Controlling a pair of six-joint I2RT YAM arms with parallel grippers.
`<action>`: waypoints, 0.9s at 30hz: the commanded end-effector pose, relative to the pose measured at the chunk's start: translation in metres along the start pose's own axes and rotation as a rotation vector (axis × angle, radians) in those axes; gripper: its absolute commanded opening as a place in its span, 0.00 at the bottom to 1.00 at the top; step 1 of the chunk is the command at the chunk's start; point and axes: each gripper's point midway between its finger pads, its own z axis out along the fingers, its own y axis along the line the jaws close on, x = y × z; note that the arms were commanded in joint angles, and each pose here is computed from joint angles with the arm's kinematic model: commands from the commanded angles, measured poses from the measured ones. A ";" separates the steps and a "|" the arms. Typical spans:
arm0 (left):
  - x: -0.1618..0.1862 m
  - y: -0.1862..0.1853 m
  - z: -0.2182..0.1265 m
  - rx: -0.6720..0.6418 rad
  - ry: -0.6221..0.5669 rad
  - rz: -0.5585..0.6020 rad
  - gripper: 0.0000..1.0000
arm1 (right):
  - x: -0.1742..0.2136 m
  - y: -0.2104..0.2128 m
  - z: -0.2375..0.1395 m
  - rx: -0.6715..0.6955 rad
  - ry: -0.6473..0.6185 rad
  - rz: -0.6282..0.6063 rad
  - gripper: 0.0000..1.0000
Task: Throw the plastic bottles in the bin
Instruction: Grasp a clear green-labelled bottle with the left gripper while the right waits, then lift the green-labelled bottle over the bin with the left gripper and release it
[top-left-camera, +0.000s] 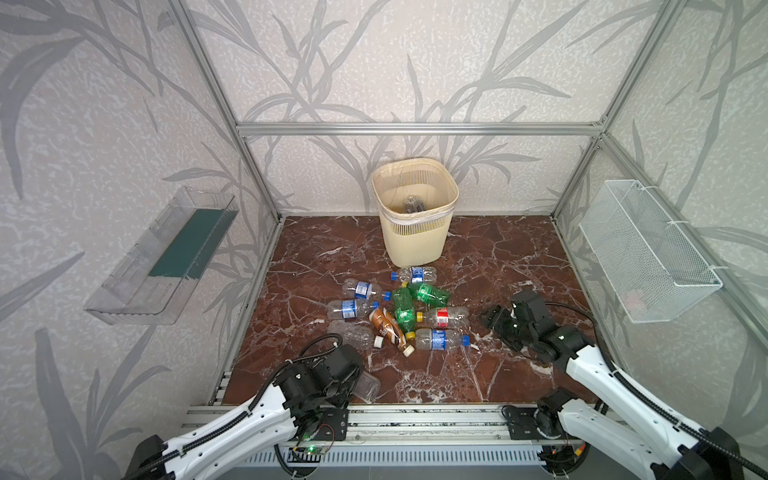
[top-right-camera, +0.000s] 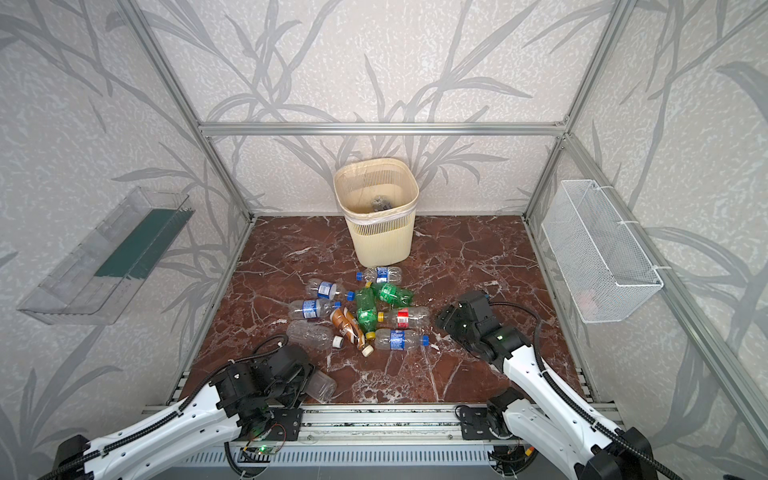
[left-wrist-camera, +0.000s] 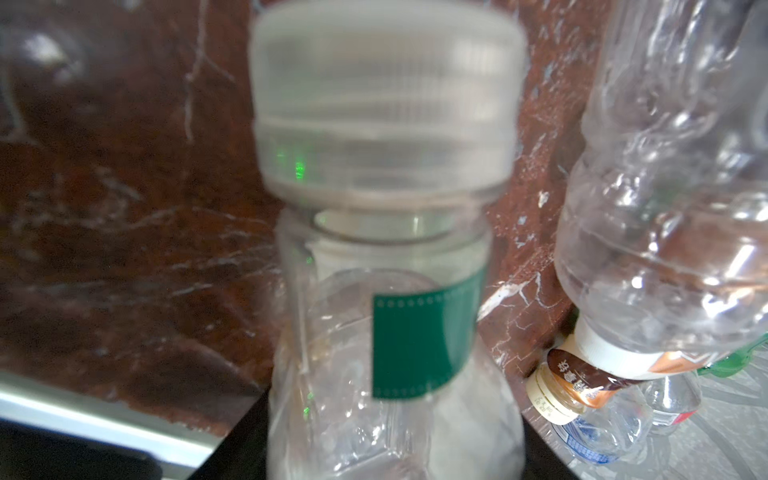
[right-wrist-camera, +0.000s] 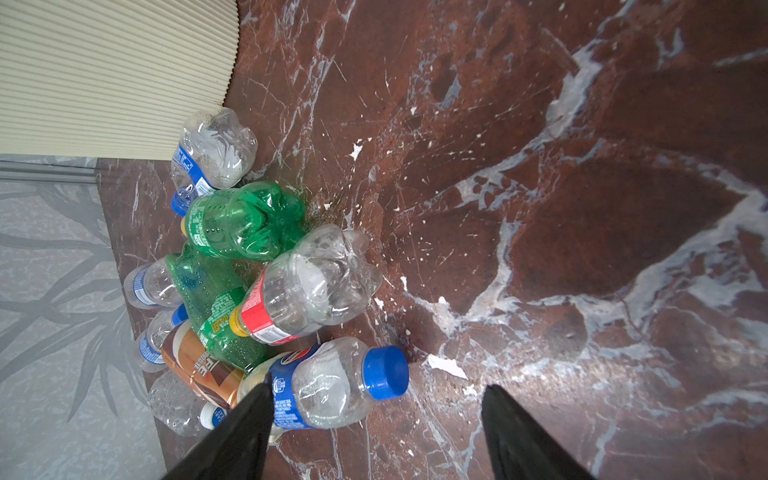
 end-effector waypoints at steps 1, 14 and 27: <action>-0.004 -0.004 -0.010 0.003 -0.029 -0.003 0.63 | -0.001 -0.001 -0.001 0.001 -0.014 -0.009 0.79; -0.011 -0.041 -0.040 0.082 -0.118 0.128 0.59 | -0.001 -0.002 -0.003 0.004 -0.015 -0.009 0.79; -0.023 -0.137 -0.076 0.301 -0.132 0.218 0.59 | -0.004 -0.004 -0.006 0.023 -0.028 -0.016 0.79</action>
